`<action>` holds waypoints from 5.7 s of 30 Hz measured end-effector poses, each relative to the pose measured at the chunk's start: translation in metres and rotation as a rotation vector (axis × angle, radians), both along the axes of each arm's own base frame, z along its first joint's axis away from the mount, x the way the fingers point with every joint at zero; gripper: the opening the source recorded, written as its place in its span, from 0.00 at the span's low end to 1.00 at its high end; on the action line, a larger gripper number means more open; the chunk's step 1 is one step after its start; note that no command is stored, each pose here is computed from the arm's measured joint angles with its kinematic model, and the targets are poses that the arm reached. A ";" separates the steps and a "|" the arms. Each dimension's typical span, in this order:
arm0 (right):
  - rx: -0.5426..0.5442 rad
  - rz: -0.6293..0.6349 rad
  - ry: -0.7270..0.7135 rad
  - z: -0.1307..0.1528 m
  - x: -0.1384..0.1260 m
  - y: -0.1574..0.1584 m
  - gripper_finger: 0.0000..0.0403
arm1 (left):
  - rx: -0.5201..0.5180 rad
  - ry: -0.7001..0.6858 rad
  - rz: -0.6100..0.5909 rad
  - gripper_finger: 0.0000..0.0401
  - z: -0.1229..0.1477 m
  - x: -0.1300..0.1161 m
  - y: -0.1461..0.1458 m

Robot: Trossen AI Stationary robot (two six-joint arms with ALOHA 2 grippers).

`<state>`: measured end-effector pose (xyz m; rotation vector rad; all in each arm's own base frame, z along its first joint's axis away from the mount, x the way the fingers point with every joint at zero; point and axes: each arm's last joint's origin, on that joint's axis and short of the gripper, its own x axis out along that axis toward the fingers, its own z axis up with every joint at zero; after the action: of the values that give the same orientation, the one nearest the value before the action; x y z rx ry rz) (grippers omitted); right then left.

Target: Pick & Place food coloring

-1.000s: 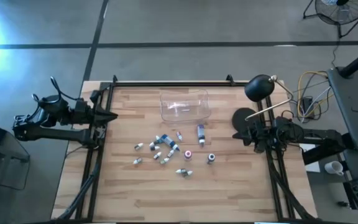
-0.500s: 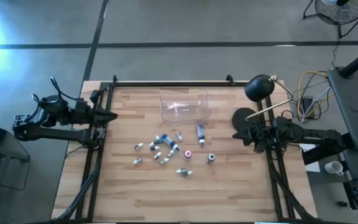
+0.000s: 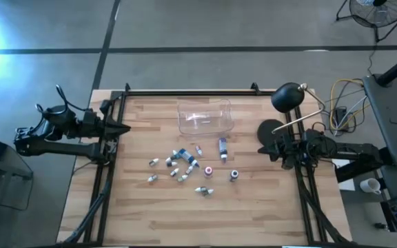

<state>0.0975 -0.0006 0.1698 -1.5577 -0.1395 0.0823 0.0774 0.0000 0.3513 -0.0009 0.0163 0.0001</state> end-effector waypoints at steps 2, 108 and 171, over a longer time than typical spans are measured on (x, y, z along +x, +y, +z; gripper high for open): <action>0.000 0.000 0.000 0.000 0.000 0.000 0.04 | 0.000 0.000 0.000 0.00 0.000 0.000 0.000; 1.943 0.633 -0.346 0.061 -0.020 -0.005 0.04 | 0.000 0.001 0.000 0.00 0.000 0.000 0.000; 2.676 -0.534 1.065 0.015 0.075 0.044 0.04 | -0.485 0.043 0.158 0.00 -0.005 0.046 0.004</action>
<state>0.1727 0.0431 0.1845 1.2529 0.7519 0.1579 0.1233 0.0039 0.3467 -0.4876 0.0588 0.1541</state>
